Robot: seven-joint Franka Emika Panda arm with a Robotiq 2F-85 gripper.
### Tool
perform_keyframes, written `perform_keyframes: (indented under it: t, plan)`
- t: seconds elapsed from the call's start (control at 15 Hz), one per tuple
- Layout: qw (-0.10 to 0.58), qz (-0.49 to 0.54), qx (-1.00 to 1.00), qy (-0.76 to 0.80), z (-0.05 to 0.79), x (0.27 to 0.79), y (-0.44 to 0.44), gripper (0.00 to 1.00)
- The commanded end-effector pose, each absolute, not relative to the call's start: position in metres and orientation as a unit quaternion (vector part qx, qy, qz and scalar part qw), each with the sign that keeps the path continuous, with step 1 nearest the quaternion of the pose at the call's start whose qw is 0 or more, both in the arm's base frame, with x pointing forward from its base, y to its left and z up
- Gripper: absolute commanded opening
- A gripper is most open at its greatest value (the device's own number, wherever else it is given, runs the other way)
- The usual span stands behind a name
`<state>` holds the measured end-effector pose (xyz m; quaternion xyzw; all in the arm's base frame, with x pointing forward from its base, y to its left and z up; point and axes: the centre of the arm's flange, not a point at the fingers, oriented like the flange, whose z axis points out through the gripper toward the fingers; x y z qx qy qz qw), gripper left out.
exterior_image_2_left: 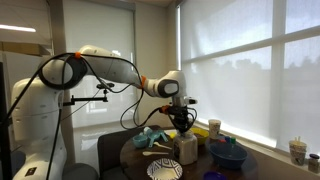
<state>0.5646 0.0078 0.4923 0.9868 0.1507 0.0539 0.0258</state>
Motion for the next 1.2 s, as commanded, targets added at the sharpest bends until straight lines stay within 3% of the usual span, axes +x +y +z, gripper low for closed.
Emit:
perform_keyframes:
  t: [0.0, 0.53, 0.87, 1.13]
  plan:
    - [0.026, 0.051, 0.988, 0.144, 0.495, 0.564, 0.0, 0.01]
    - [0.013, 0.111, 0.988, 0.102, 0.547, 0.552, -0.02, 0.01]
    - [-0.026, 0.096, 0.992, 0.077, 0.588, 0.54, -0.008, 0.01]
    - [-0.015, 0.102, 0.991, 0.088, 0.582, 0.538, -0.011, 0.05]
